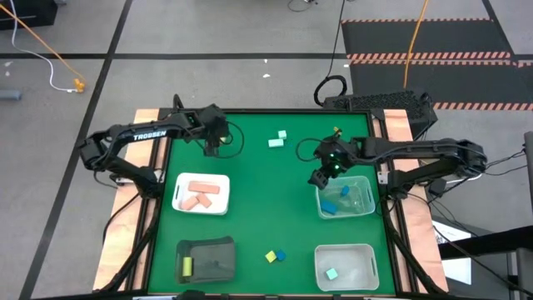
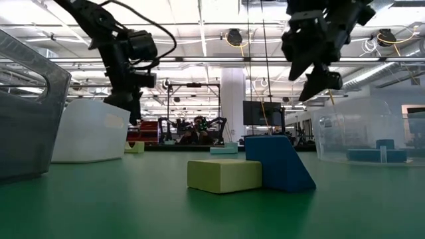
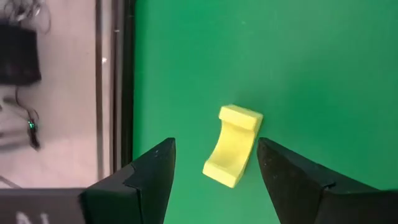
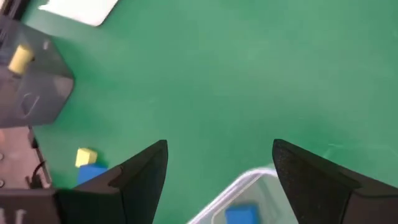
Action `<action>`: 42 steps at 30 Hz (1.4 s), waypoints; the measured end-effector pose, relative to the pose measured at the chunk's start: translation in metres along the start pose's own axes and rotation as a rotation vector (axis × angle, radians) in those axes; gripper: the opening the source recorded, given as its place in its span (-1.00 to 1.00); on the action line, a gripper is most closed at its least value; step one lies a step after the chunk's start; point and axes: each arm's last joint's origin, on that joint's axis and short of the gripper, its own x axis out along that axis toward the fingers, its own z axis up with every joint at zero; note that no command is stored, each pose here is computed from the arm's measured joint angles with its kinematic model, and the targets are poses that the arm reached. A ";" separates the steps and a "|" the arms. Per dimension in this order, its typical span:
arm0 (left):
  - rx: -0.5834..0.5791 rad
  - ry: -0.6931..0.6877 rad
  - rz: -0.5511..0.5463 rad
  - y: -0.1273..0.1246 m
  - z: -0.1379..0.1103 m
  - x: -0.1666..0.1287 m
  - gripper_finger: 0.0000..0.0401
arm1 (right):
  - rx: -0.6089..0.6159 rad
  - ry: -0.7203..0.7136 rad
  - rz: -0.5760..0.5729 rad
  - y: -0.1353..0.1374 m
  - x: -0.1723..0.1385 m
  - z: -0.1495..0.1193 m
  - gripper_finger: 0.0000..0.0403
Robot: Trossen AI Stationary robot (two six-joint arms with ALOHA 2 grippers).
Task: Sort & place blocks by color
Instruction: Put the top green block into the black bin
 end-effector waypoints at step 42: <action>-0.133 -0.001 -0.266 -0.007 -0.003 0.059 0.13 | -0.017 -0.010 -0.036 -0.015 0.026 0.020 0.40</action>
